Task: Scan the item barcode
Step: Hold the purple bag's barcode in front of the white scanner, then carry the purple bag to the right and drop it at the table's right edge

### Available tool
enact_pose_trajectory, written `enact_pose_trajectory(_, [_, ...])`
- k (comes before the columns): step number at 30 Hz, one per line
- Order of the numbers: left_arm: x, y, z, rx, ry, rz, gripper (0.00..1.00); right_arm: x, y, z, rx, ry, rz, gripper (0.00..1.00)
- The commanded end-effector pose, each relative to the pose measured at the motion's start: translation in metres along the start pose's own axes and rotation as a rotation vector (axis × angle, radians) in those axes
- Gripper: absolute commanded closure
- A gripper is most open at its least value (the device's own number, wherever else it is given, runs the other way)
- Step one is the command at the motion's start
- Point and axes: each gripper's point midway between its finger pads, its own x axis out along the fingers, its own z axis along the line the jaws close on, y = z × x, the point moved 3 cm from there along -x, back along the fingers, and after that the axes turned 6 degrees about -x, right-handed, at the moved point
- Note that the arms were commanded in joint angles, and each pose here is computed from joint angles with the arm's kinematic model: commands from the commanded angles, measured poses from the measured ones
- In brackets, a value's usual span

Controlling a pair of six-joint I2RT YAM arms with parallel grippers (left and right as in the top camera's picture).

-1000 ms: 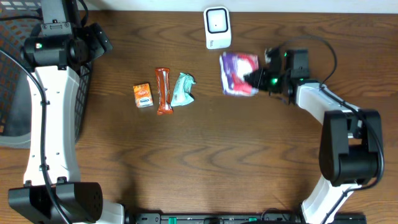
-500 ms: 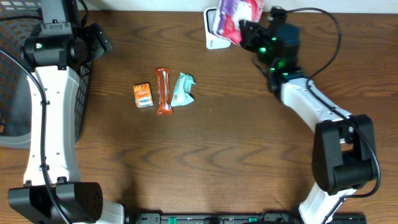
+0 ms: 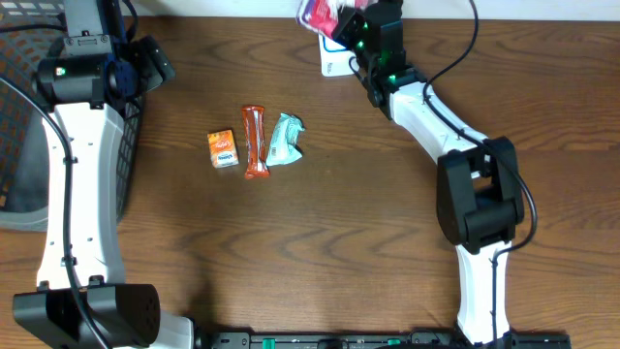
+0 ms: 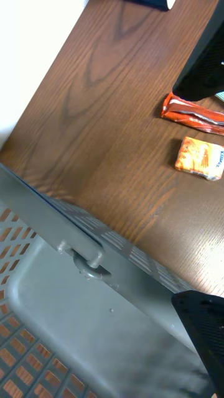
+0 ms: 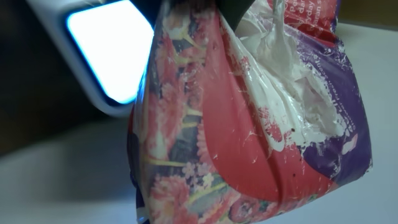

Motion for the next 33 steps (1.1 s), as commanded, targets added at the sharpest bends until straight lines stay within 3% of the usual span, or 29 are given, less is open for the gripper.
enact_pose_trajectory(1, [-0.006,-0.007,0.008,-0.025,-0.019,-0.027,0.02,0.000,-0.017,-0.004,-0.006,0.030,-0.033,0.99])
enact_pose_trajectory(18, [-0.006,-0.007,0.008,-0.025,-0.019,-0.027,0.02,-0.006,-0.001,-0.033,0.090,0.089,0.130,0.99])
enact_pose_trajectory(26, [-0.006,-0.007,0.008,-0.025,-0.019,-0.027,0.02,-0.049,-0.091,-0.044,0.121,0.102,-0.003,0.99])
enact_pose_trajectory(33, [-0.006,-0.007,0.008,-0.025,-0.019,-0.027,0.02,-0.111,-0.153,-0.147,0.284,0.357,-0.044,0.99])
